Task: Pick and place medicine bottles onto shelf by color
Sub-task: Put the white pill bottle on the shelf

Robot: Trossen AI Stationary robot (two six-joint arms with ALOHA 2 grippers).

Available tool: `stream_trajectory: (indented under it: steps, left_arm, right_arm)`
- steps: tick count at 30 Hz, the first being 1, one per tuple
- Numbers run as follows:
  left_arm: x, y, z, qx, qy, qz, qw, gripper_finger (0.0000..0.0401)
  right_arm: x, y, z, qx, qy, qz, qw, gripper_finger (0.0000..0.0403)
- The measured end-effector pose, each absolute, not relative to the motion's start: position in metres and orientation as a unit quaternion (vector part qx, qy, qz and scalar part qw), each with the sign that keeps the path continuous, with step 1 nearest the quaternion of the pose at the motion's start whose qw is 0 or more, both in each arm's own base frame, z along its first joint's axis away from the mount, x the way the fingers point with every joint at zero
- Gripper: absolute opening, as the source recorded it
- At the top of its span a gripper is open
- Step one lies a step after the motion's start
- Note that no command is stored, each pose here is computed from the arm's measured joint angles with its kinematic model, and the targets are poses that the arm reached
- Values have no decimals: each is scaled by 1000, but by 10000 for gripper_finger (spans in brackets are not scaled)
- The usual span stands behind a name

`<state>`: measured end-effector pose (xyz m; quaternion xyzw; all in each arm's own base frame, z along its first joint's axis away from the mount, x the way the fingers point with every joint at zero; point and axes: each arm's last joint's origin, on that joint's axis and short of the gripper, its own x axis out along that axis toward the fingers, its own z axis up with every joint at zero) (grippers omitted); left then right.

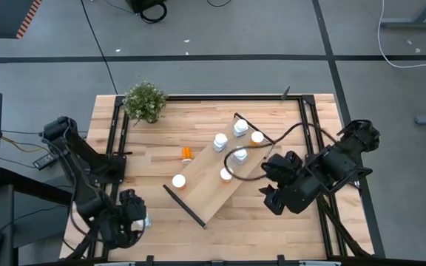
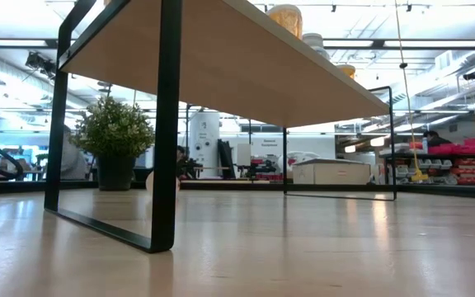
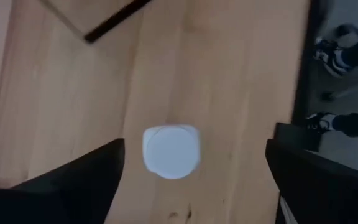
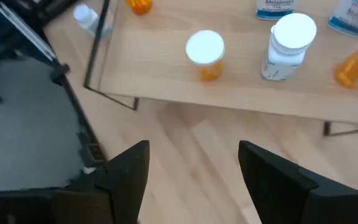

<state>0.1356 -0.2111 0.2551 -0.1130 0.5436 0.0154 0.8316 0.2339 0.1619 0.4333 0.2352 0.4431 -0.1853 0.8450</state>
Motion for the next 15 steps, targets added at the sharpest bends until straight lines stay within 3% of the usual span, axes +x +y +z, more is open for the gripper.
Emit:
stream_trajectory:
  steps: [8, 15]
  left_arm:
    - [154, -213, 234, -160, 597, 74, 783, 386]
    - [171, -213, 215, -170, 628, 106, 752, 385]
  right_arm:
    - [243, 154, 422, 63, 437, -183, 879, 253]
    - [240, 137, 433, -12, 407, -192, 893, 253]
